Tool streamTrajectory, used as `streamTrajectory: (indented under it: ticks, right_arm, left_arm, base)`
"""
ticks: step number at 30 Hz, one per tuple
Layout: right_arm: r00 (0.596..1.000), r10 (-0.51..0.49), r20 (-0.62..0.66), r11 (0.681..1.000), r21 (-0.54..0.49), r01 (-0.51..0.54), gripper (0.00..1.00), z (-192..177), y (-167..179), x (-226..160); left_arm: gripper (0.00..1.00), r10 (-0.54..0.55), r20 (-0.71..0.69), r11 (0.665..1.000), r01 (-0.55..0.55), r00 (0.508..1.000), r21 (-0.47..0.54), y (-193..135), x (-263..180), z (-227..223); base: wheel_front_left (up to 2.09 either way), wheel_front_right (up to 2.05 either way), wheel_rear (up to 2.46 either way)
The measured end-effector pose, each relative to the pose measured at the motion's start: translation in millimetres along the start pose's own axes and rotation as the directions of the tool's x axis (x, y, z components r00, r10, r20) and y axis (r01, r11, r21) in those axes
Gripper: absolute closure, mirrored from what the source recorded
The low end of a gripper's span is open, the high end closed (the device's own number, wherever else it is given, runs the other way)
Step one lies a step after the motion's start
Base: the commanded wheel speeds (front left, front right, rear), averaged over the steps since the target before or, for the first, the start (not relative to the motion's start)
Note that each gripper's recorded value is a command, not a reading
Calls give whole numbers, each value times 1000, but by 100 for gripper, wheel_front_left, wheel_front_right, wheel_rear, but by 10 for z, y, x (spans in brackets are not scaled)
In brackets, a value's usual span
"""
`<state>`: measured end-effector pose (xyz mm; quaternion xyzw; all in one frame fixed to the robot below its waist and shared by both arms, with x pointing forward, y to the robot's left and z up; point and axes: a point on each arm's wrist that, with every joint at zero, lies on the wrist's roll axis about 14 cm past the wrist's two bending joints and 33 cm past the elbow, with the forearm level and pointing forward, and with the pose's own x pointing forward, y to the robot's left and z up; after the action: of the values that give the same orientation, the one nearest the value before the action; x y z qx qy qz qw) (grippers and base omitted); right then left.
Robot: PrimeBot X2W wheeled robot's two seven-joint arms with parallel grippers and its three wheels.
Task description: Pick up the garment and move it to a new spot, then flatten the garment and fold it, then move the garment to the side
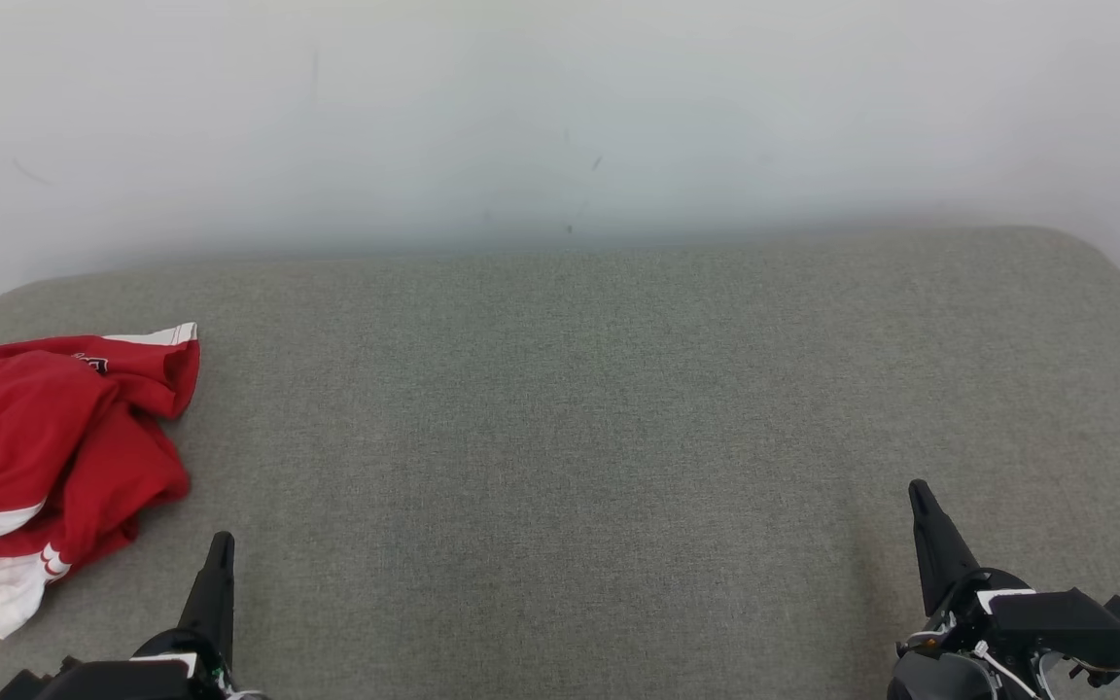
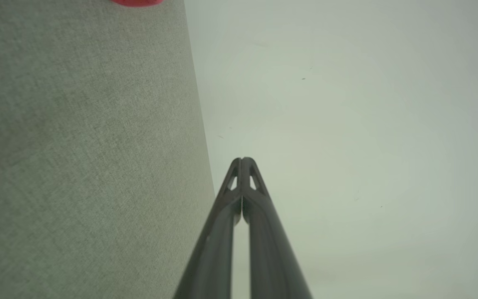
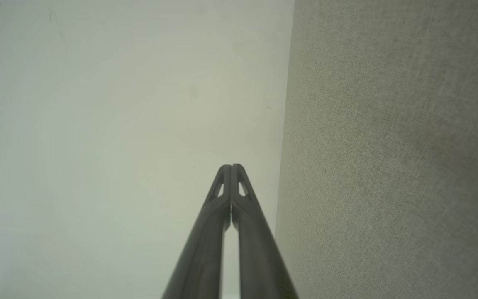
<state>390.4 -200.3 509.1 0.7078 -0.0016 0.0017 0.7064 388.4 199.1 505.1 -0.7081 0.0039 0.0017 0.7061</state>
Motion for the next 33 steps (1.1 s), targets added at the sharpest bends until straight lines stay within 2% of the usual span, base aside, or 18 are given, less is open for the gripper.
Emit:
streamTrajectory:
  ticks: [21, 22, 28, 33]
  right_arm:
    - [1000, 0, 0, 1000, 0, 0, 100, 0, 0, 0]
    - [1000, 0, 0, 1000, 0, 0, 0, 0, 0, 0]
    - [998, -59, 3, 998, 2, 59, 0, -5, -198, -84]
    - [998, -64, 0, 996, -60, 64, 0, -41, -206, -80]
  left_arm:
    - [100, 0, 0, 1000, 0, 1000, 0, 0, 0, 1]
    - [0, 0, 0, 1000, 0, 1000, 0, 0, 0, 0]
    - [0, 63, 6, 998, -63, 998, -5, 210, -88, -14]
    - [0, 67, 23, 996, -68, 997, 57, 214, -86, 10]
  base:
    - [0, 0, 0]
    - [0, 0, 0]
    - [0, 0, 0]
    - [0, 0, 0]
